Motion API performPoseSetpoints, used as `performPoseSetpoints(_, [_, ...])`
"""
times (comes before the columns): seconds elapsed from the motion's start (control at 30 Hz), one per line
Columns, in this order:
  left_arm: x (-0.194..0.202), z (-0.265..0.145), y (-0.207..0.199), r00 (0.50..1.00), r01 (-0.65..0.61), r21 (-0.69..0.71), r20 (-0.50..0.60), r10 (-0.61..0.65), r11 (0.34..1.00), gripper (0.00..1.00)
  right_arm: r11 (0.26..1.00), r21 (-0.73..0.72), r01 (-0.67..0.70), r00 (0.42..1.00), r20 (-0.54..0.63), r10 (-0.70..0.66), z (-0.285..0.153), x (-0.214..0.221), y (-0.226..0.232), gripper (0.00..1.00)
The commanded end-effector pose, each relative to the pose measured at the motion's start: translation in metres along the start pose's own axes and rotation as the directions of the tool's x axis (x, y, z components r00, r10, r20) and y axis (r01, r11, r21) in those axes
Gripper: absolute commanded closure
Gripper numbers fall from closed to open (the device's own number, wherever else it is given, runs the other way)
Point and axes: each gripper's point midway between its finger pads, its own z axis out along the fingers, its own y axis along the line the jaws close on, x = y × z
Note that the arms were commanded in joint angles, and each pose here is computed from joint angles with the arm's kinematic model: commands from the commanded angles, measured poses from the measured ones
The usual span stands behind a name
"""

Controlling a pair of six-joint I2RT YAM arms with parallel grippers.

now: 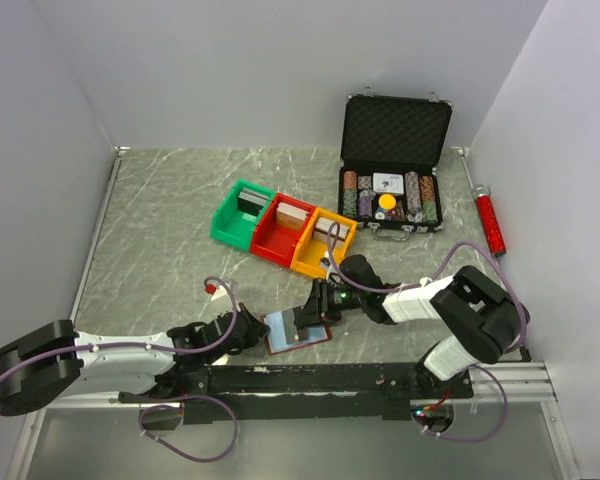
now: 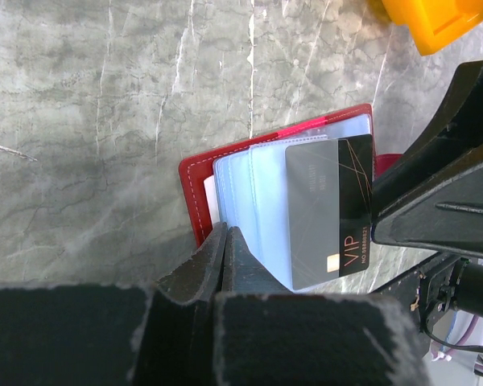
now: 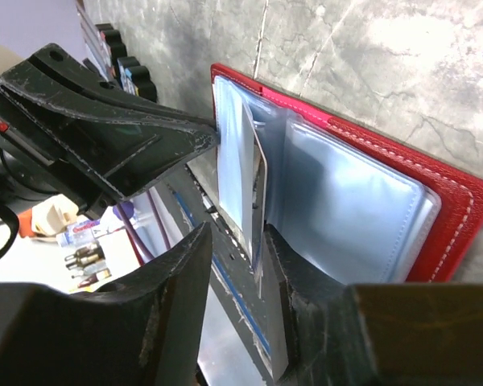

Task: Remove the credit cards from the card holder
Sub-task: Remove the credit card from the card holder.

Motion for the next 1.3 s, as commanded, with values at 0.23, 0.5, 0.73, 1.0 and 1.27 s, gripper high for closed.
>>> performPoseSetpoints(0.23, [0.011, -0.003, 0.036, 0.998, -0.049, -0.103, -0.035, 0.046, 0.993, 0.99, 0.998, -0.049, 0.047, 0.999, 0.028, -0.046, -0.005, -0.007, 0.012, 0.7])
performPoseSetpoints(0.5, [0.011, -0.003, 0.037, 0.998, -0.049, -0.103, -0.035, 0.046, 0.993, 0.99, 0.998, -0.044, 0.049, 0.998, 0.028, -0.048, -0.005, -0.007, 0.011, 0.83])
performPoseSetpoints(0.73, [0.011, -0.004, 0.037, 0.998, -0.047, -0.102, -0.034, 0.044, 0.994, 0.99, 0.997, -0.02, 0.07, 0.997, 0.037, -0.069, -0.011, -0.008, 0.01, 1.0])
performPoseSetpoints(1.0, [0.009, -0.004, 0.037, 0.999, -0.033, -0.1, -0.026, 0.03, 0.994, 0.99, 0.988, 0.071, 0.139, 0.988, 0.055, -0.143, -0.028, -0.011, 0.005, 1.0])
performPoseSetpoints(1.27, [0.001, -0.007, 0.017, 0.999, -0.045, -0.047, -0.011, 0.044, 0.998, 0.98, 0.951, 0.18, 0.251, 0.959, 0.086, -0.27, -0.057, -0.021, 0.014, 1.0])
